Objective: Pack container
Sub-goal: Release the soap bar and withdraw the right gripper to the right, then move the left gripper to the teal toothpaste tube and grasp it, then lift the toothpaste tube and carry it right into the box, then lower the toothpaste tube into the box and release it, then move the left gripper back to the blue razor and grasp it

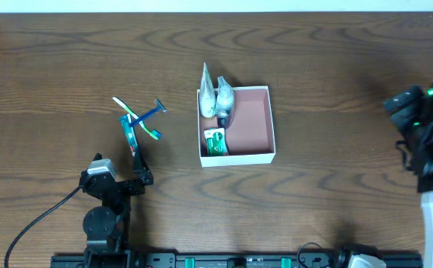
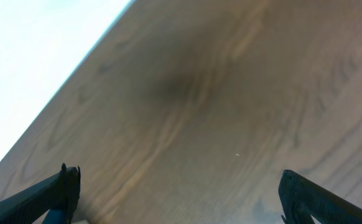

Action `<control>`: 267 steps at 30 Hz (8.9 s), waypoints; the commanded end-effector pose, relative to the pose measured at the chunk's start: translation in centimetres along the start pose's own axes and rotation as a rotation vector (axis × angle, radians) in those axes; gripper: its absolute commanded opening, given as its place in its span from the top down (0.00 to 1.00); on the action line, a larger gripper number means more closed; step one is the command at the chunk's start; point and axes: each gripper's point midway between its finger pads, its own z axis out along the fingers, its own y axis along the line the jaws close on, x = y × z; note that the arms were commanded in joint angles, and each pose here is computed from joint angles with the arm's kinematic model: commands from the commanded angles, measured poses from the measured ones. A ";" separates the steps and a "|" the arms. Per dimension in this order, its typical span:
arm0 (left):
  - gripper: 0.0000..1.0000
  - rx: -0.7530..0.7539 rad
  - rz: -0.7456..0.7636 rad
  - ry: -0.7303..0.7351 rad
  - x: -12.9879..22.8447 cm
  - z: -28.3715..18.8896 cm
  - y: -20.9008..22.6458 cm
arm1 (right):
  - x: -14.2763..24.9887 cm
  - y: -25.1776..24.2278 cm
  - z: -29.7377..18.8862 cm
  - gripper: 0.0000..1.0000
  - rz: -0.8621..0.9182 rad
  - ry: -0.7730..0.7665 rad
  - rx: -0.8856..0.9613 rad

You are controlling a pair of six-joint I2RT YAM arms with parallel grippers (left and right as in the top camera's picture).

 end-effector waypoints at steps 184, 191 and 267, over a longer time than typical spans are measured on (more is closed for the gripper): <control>0.92 0.216 0.116 0.985 15.9 8.3 -30.5 | 1.9 -4.0 5.5 0.01 0.083 0.234 0.143; 0.91 0.212 0.110 0.988 16.4 8.4 -30.5 | 1.9 -4.0 5.5 0.01 0.082 0.234 0.143; 0.37 -0.260 0.296 1.063 6.6 14.0 -2.0 | 1.9 -4.0 5.5 0.01 0.082 0.234 0.143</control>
